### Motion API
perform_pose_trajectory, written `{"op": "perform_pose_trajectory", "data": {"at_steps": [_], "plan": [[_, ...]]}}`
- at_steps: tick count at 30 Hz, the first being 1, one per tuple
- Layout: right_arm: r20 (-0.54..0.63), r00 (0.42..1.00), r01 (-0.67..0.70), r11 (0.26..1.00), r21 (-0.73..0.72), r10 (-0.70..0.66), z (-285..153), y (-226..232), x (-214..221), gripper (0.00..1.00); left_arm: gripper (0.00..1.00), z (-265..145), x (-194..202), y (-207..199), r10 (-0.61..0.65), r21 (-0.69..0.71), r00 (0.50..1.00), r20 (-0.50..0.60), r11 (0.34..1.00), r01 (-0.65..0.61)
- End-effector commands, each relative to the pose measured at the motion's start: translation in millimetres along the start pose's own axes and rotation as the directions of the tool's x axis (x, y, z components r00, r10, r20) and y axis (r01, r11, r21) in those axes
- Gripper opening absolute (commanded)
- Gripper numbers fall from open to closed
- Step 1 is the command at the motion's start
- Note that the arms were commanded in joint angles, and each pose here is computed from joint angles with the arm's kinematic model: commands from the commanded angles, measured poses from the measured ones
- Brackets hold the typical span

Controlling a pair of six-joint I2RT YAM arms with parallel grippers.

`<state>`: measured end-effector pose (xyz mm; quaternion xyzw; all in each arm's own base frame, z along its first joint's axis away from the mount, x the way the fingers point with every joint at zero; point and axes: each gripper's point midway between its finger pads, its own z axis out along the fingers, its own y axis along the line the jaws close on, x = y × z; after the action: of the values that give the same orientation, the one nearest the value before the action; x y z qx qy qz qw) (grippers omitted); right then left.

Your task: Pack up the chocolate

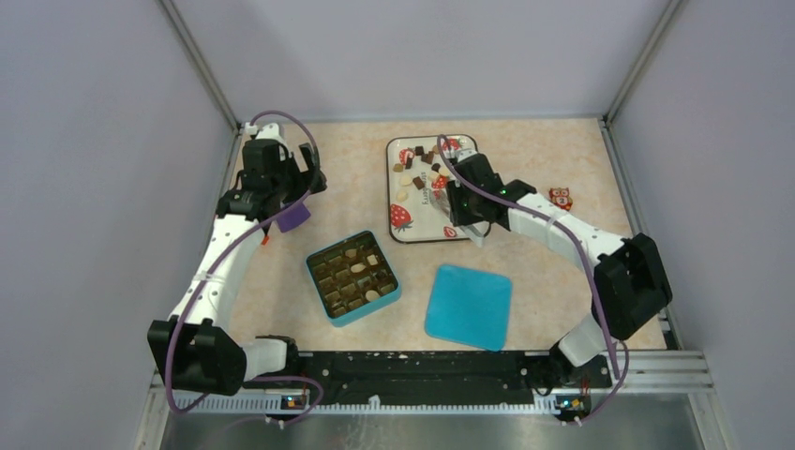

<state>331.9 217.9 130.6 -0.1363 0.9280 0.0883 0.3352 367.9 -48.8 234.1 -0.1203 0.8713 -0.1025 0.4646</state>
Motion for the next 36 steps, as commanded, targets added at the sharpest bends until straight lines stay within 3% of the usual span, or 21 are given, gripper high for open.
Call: {"op": "perform_pose_trajectory", "data": {"at_steps": [1, 10, 18, 24, 31, 36], "plan": [[0.136, 0.991, 0.015, 1.0, -0.01, -0.014, 0, 9, -48, 0.35, 0.99, 1, -18, -4, 0.004, 0.009, 0.999, 0.05, 1.0, -0.004], [0.129, 0.985, 0.116, 0.993, 0.026, -0.118, 13, 22, -57, 0.36, 0.99, 2, -18, -3, 0.005, 0.002, 0.999, 0.05, 1.0, -0.006], [0.121, 0.985, 0.117, 0.993, 0.027, -0.12, 25, 29, -61, 0.38, 0.99, 1, -19, -2, 0.007, 0.001, 0.998, 0.055, 1.0, -0.007], [0.103, 0.98, 0.161, 0.98, 0.114, -0.173, 34, 23, -66, 0.38, 0.99, -1, -20, -3, 0.006, 0.004, 0.998, 0.059, 1.0, -0.007], [0.101, 0.979, 0.169, 0.982, 0.083, -0.177, 44, 33, -68, 0.38, 0.99, -4, -20, -3, 0.006, 0.009, 0.998, 0.062, 1.0, -0.006], [0.095, 0.979, 0.173, 0.982, 0.073, -0.179, 45, 36, -67, 0.3, 0.99, -6, -22, -3, 0.007, 0.011, 0.998, 0.065, 1.0, -0.007]]}}
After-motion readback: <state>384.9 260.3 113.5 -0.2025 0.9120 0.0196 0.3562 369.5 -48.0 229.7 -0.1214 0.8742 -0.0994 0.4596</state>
